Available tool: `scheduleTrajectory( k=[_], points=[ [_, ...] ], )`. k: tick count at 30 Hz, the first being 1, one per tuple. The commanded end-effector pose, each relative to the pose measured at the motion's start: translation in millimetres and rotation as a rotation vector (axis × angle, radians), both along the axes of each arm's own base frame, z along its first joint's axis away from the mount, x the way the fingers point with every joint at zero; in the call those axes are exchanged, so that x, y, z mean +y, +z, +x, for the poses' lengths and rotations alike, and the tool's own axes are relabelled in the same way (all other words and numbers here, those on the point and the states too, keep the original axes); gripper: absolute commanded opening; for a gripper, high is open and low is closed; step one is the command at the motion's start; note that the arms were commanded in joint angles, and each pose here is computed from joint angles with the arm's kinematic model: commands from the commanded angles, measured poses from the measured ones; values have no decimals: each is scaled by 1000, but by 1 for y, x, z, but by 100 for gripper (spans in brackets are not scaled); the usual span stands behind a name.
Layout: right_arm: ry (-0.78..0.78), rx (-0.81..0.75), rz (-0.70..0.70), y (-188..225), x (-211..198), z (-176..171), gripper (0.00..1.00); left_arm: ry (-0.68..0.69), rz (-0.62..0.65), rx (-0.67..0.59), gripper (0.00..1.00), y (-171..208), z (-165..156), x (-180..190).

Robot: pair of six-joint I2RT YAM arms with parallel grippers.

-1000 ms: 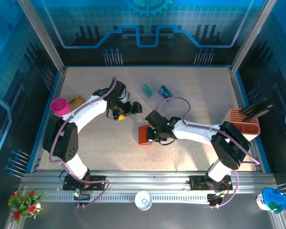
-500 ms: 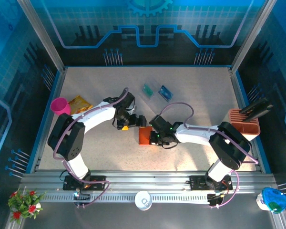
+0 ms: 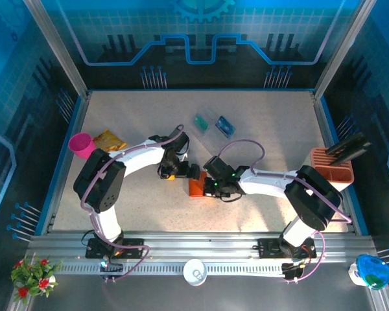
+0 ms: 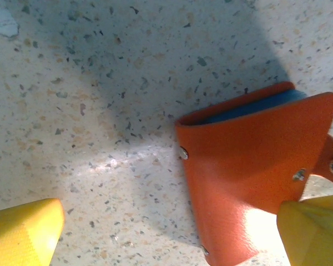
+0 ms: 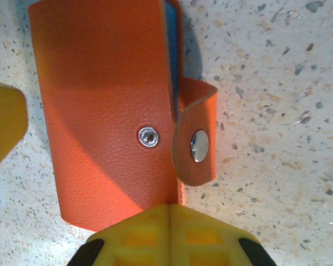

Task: Put the credit cards into the card holder
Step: Close the card holder at the center of the table.

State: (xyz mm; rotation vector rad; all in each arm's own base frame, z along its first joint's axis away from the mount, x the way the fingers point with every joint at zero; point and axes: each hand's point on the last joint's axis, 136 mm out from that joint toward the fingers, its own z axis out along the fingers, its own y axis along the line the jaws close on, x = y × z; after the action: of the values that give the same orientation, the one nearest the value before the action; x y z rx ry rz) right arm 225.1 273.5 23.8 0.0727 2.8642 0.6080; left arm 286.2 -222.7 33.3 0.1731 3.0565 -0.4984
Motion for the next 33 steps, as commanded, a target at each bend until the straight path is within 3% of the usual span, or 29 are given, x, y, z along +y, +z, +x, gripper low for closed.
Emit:
scheduleTrajectory(
  k=[1, 9, 16, 23, 33],
  points=[
    [-19, 43, -27, -13, -9, -7, 0, -63, 62, -8, 99, -14, -5, 6],
    [-8, -18, 15, 25, -4, 8, 3, -120, 220, -18, 99, -27, -11, 24],
    [-51, -61, -57, 51, -32, 25, 9, -149, 355, -20, 99, -33, -13, 37],
    [-13, -38, -72, 48, -36, 37, 32, -135, 364, -11, 99, -37, -16, 40],
    [77, -2, -77, 38, -13, 49, 36, -123, 353, -13, 99, -37, -19, 40]
  ],
)
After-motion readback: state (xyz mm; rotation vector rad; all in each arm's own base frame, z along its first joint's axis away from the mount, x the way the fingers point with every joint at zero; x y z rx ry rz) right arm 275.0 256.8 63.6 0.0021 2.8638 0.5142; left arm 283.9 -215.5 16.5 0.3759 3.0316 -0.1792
